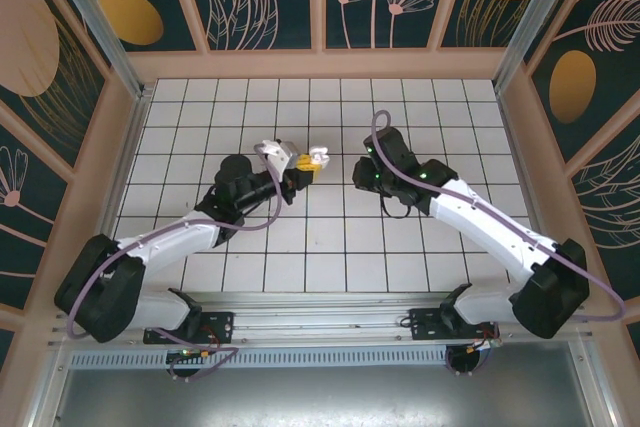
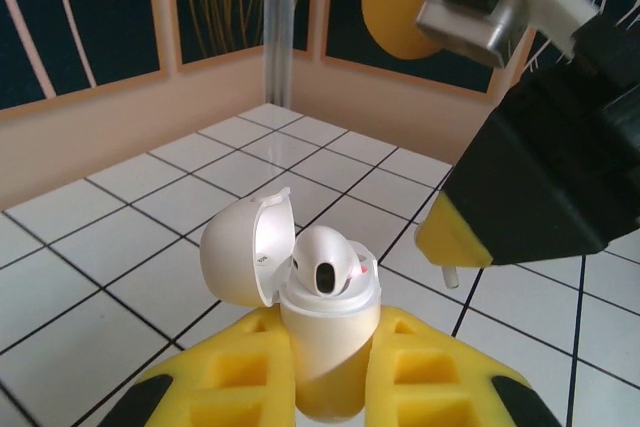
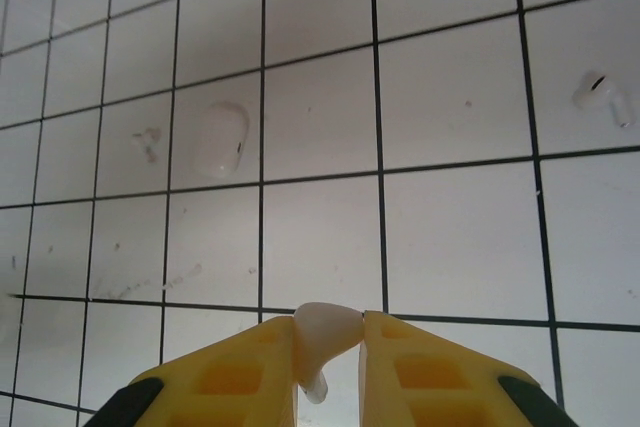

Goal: Insert the wireless bluetooth earbuds into the charging case

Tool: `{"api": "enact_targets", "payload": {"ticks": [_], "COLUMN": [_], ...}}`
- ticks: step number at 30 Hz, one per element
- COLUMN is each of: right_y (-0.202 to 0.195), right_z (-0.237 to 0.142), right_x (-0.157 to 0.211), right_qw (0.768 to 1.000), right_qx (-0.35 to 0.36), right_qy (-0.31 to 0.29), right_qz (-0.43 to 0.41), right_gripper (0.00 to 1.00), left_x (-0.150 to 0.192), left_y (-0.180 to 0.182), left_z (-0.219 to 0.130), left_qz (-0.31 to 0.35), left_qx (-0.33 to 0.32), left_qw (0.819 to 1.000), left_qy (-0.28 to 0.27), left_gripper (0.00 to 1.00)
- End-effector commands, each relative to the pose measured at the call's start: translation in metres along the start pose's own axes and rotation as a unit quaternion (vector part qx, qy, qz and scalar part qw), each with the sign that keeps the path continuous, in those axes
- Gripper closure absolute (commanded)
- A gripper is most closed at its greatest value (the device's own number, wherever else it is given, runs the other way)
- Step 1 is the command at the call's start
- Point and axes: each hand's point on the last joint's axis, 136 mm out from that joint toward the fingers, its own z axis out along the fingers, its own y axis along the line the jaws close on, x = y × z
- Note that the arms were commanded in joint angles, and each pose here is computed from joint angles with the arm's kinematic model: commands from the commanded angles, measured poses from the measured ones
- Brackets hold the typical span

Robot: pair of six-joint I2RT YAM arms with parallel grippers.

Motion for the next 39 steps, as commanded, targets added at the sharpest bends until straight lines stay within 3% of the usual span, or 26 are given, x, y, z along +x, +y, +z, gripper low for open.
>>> {"api": "enact_targets", "payload": {"ticks": [1, 16, 39], "right_y": [-0.002, 0.025, 0.04], "right_z": [-0.027, -0.076, -0.047], "right_x": [-0.023, -0.068, -0.055], "right_qw": [0.999, 0.988, 0.989], "right_qx": [0.003, -0.073, -0.114], "right_qy": [-0.041, -0.133, -0.099], "right_qz": [-0.002, 0.002, 0.009], "right_gripper": [0.8, 0.79, 0.79], "left_x": [-0.026, -0.027, -0.03], "left_y": [-0.005, -0.025, -0.036], "left_z": [0.012, 0.045, 0.057], "left_qz": [0.021, 0.055, 0.019], "left_qx": [0.007, -0.016, 0.01], "left_qw": [0.999, 0.996, 0.998], "left_qy": [-0.044, -0.066, -0.067], "left_gripper": [1.0, 1.0, 1.0]}}
